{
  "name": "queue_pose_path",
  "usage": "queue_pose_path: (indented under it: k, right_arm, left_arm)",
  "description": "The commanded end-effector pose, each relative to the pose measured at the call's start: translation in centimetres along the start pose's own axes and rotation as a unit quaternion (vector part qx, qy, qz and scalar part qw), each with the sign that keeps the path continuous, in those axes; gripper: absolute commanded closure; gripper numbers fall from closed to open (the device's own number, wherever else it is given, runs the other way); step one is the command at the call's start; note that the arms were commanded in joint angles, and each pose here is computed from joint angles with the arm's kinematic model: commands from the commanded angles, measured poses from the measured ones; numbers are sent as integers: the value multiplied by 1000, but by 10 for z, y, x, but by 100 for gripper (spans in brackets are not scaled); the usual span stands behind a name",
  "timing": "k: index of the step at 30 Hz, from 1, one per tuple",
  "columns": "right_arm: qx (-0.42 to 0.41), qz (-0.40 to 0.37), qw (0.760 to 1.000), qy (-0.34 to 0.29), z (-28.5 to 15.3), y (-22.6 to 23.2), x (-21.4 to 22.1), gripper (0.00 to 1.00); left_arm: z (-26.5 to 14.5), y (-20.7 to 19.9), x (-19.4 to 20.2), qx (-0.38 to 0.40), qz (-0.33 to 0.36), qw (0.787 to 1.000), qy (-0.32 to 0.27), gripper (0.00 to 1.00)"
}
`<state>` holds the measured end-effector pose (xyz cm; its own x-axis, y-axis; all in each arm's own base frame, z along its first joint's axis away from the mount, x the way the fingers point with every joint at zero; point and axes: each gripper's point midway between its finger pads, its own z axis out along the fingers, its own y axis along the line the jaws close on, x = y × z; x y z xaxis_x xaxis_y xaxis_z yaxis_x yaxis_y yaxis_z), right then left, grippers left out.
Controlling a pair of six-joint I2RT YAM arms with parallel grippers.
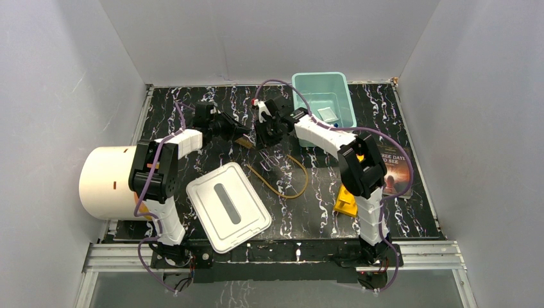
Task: Organize the chemistry lab equipment
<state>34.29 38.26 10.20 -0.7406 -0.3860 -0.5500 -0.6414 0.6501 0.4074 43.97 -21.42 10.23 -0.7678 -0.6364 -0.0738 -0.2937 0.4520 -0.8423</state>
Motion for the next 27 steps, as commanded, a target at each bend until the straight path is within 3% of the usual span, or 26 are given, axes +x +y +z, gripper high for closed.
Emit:
queue_pose_path:
  k: [1, 5, 10, 15, 21, 27]
  right_arm:
    - [-35, -25, 997, -60, -26, 26, -35, 96]
    - [-37, -31, 996, -69, -33, 27, -36, 90]
    - [-74, -8, 993, -86, -53, 33, -48, 53]
    - [-114, -8, 987, -112, -78, 43, -59, 40]
    - [-121, -13, 985, -124, -93, 48, -58, 35]
    - [-164, -21, 979, -116, -99, 63, -50, 35]
  left_arm:
    - [-4, -17, 7, 30, 31, 999, 20, 100]
    - [-15, -39, 9, 69, 75, 995, 25, 100]
    - [-37, -68, 19, 124, 148, 980, 39, 100]
    - [-65, -100, 32, 186, 206, 959, 54, 100]
    - [-88, -129, 42, 238, 244, 938, 64, 100]
    - [-96, -147, 41, 263, 243, 932, 56, 100]
